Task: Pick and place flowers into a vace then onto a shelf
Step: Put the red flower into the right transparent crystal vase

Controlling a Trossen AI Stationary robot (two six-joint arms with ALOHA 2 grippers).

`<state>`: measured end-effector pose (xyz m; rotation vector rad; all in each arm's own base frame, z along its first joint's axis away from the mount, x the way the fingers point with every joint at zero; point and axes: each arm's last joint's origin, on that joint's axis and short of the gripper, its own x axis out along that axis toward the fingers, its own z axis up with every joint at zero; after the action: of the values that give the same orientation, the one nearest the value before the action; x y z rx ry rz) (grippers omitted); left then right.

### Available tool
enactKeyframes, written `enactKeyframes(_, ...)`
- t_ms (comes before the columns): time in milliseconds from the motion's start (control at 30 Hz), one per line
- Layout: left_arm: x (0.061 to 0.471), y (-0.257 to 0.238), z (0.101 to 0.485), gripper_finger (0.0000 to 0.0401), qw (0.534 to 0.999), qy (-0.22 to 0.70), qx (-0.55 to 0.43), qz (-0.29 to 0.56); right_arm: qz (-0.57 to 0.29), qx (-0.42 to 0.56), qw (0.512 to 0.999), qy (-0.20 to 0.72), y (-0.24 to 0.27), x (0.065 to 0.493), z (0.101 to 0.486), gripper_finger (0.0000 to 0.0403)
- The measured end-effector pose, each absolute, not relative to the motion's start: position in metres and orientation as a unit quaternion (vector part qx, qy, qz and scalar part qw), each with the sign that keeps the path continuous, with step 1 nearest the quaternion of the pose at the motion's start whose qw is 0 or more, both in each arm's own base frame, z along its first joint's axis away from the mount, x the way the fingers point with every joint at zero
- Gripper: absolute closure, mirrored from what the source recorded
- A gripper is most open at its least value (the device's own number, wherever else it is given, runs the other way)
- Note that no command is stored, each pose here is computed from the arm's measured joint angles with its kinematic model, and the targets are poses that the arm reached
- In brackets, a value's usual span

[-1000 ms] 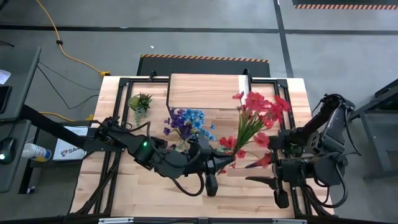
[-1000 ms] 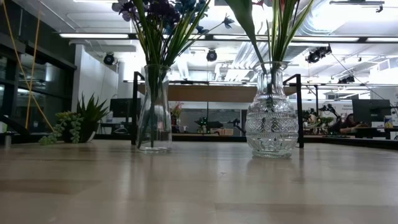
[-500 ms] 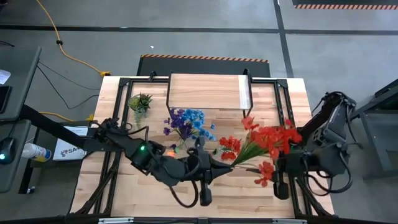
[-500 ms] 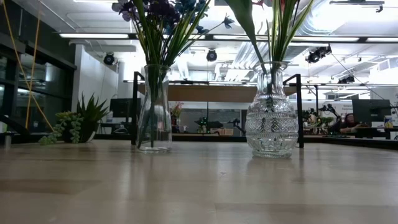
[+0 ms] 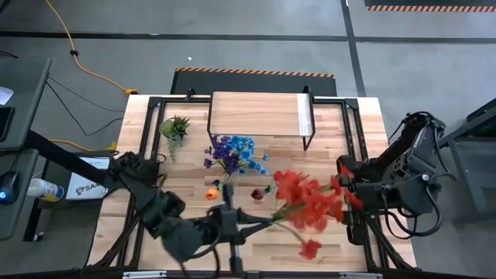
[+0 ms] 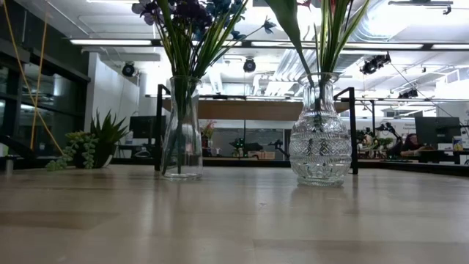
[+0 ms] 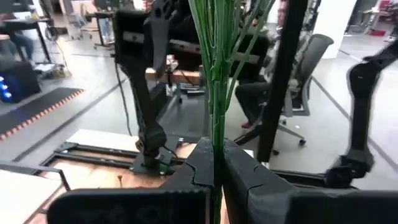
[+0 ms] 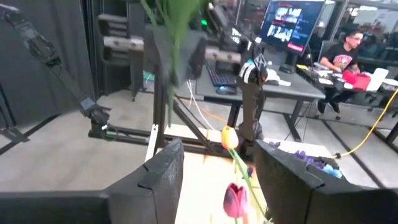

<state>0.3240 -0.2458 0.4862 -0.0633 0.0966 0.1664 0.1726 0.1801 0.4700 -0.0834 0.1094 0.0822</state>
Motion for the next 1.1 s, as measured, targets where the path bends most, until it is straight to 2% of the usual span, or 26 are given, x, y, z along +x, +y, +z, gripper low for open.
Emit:
enactKeyframes(400, 0.305, -0.267, 0.500, 0.0359, 0.997, 0.001, 0.003, 0.077, 0.092, -0.026, 0.994, 0.050, 0.183, 0.173, 0.472, 0.0224)
enactKeyframes(567, 0.307, -0.266, 0.500, 0.0359, 0.997, 0.002, 0.007, 0.073, 0.135, -0.016, 0.990, 0.031, 0.183, 0.177, 0.477, 0.0219)
enactKeyframes(867, 0.308, -0.267, 0.500, 0.0359, 0.999, 0.000, 0.015, 0.047, 0.163, -0.008, 0.987, 0.009, 0.177, 0.186, 0.482, 0.0212)
enactKeyframes(1100, 0.321, -0.261, 0.499, 0.0359, 1.000, -0.011, 0.018, 0.018, 0.196, -0.005, 0.980, -0.046, 0.168, 0.199, 0.492, 0.0212)
